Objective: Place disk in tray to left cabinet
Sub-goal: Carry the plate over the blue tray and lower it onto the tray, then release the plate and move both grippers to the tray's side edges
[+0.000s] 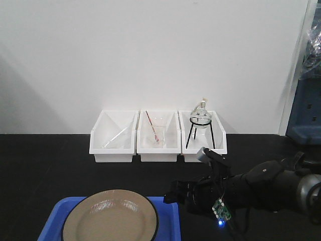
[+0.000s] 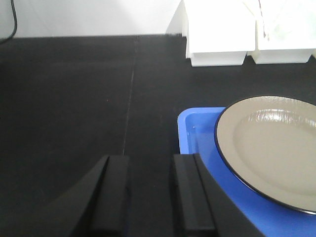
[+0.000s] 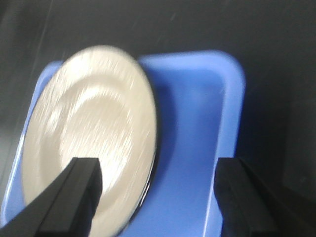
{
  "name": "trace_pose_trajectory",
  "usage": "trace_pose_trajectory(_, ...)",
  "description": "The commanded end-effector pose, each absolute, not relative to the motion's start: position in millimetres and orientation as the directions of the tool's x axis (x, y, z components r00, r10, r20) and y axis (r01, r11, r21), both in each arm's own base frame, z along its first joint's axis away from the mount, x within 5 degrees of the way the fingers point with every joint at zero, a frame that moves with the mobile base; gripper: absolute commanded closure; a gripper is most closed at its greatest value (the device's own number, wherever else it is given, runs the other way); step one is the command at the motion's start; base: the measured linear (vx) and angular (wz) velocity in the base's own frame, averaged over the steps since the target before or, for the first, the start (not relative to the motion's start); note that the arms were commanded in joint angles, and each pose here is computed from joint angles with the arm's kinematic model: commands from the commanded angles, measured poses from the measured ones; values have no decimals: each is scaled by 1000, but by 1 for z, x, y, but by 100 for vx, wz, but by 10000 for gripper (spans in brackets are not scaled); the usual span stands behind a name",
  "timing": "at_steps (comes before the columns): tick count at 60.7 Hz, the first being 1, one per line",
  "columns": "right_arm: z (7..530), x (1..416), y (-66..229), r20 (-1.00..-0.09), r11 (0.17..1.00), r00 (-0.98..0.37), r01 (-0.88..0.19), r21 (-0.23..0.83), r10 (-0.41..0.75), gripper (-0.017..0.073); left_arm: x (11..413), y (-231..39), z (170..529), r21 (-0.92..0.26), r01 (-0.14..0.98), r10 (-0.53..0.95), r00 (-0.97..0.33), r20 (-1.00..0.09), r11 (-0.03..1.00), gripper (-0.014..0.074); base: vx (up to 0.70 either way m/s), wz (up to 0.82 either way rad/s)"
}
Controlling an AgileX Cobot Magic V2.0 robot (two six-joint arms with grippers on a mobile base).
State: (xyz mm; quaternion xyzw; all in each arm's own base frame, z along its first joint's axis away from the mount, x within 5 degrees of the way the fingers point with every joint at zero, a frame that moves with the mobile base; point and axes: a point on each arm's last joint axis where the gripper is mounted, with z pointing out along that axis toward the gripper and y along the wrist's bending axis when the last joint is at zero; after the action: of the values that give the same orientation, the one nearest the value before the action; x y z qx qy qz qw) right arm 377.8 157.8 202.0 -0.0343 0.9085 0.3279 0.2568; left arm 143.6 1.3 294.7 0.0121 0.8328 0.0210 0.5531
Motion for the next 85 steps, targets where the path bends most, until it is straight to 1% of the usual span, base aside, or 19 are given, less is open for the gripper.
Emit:
trace_pose_trajectory(1, 232, 371, 159, -543, 750, -839, -337, 570, 37, 19, 156, -1, 320, 9, -3, 7, -343, -939, 1000, 208, 0, 0)
trace_pose_trajectory(8, 230, 370, 158, -533, 762, -846, -337, 553, 13, 19, 177, -2, 327, -34, -13, -37, -476, -879, 999, 181, 0, 0)
trace_pose_trajectory(15, 228, 374, 153, -525, 800, -848, -265, 539, 72, 19, 204, -6, 329, -75, 1, -60, -592, -804, 997, 182, 0, 0)
trace_pose_trajectory(20, 227, 377, 150, -511, 819, -850, -199, 539, 129, 19, 227, -11, 321, -93, 32, -48, -670, -741, 995, 182, 0, 0)
trace_pose_trajectory(28, 228, 380, 147, -496, 848, -858, -161, 505, 133, 28, 266, -17, 304, -125, 75, -29, -737, -675, 989, 182, 0, 0)
trace_pose_trajectory(35, 228, 382, 142, -497, 883, -860, -140, 448, 116, 40, 297, -18, 286, -118, 92, -4, -774, -633, 989, 182, 0, 0)
trace_pose_trajectory(40, 227, 384, 143, -479, 896, -871, -128, 426, 103, 45, 317, -18, 272, -112, 91, 3, -789, -614, 990, 182, 0, 0)
trace_pose_trajectory(47, 225, 385, 153, -474, 905, -879, -166, 392, 44, 44, 342, -18, 255, -111, 85, 3, -807, -590, 990, 182, 0, 0)
trace_pose_trajectory(54, 223, 388, 162, -479, 904, -877, -191, 383, 17, 44, 362, -18, 239, -113, 82, 5, -829, -559, 990, 182, 0, 0)
trace_pose_trajectory(61, 216, 390, 163, -466, 906, -884, -176, 385, 27, 44, 381, -19, 224, -110, 94, 22, -849, -529, 989, 182, 0, 0)
trace_pose_trajectory(75, 194, 394, 166, -407, 904, -912, -127, 409, 56, 44, 398, -20, 199, -103, 115, 53, -877, -478, 988, 182, 0, 0)
trace_pose_trajectory(85, 190, 395, 167, -402, 897, -914, -124, 425, 64, 44, 400, -22, 180, -142, 99, 30, -905, -424, 985, 182, 0, 0)
